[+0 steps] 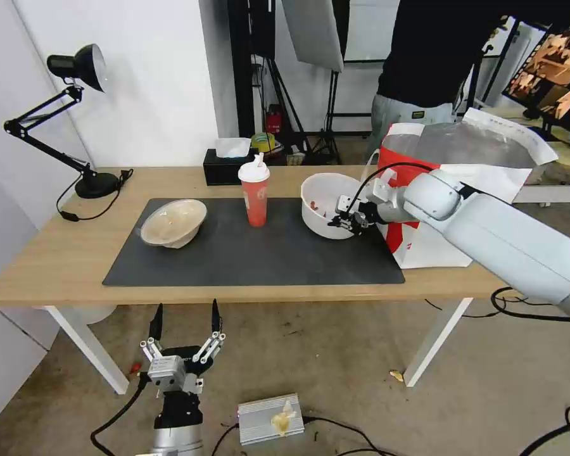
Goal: Pick up the trash from the table and place it into the takeout bag.
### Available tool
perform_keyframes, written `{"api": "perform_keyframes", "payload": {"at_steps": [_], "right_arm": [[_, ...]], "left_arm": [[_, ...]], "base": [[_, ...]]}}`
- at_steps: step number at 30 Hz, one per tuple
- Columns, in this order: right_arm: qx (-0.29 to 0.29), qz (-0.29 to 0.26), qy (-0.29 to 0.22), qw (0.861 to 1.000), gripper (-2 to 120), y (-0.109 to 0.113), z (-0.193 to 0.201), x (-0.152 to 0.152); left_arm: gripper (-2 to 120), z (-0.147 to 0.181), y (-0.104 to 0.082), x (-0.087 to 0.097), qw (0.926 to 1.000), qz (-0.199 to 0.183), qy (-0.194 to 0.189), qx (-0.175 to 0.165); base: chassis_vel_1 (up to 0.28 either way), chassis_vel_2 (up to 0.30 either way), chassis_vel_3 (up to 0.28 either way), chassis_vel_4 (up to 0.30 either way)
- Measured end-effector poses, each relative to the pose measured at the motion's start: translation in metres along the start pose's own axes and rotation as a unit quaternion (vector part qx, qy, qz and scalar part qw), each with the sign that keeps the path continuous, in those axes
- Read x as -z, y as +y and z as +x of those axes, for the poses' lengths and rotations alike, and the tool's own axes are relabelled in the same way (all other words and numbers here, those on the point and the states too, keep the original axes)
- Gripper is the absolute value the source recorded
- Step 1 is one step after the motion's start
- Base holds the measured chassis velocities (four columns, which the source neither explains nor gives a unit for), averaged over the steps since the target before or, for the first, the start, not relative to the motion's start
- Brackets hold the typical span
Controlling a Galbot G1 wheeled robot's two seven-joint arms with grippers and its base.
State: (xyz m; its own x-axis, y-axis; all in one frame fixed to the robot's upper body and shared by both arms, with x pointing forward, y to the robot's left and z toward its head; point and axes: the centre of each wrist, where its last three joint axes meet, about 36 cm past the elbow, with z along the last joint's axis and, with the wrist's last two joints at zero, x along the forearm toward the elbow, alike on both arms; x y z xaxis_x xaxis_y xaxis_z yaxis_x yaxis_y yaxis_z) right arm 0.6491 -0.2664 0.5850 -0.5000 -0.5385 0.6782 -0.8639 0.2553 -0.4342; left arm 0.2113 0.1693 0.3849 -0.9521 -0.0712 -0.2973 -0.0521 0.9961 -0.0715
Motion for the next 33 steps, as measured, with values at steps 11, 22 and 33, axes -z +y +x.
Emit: {"api": "perform_keyframes", "payload": {"at_steps": [11, 22, 33], "right_arm": [[0.023, -0.019, -0.088, 0.996, 0, 0.004, 0.014, 0.023], [0.031, -0.011, -0.132, 0.991, 0, 0.016, 0.033, 0.045], [0.032, 0.002, -0.158, 0.987, 0, 0.025, 0.067, 0.059]], "left_arm": [[100, 0.000, 0.001, 0.004, 1.0000, -0.001, -0.004, 0.002], [100, 0.000, 0.002, 0.007, 0.9999, -0.006, -0.008, 0.012], [100, 0.002, 0.003, 0.010, 0.9998, -0.009, -0.010, 0.015]], "base": [[0.000, 0.000, 0.000, 0.000], [0.000, 0.000, 0.000, 0.000], [0.000, 0.000, 0.000, 0.000]]}}
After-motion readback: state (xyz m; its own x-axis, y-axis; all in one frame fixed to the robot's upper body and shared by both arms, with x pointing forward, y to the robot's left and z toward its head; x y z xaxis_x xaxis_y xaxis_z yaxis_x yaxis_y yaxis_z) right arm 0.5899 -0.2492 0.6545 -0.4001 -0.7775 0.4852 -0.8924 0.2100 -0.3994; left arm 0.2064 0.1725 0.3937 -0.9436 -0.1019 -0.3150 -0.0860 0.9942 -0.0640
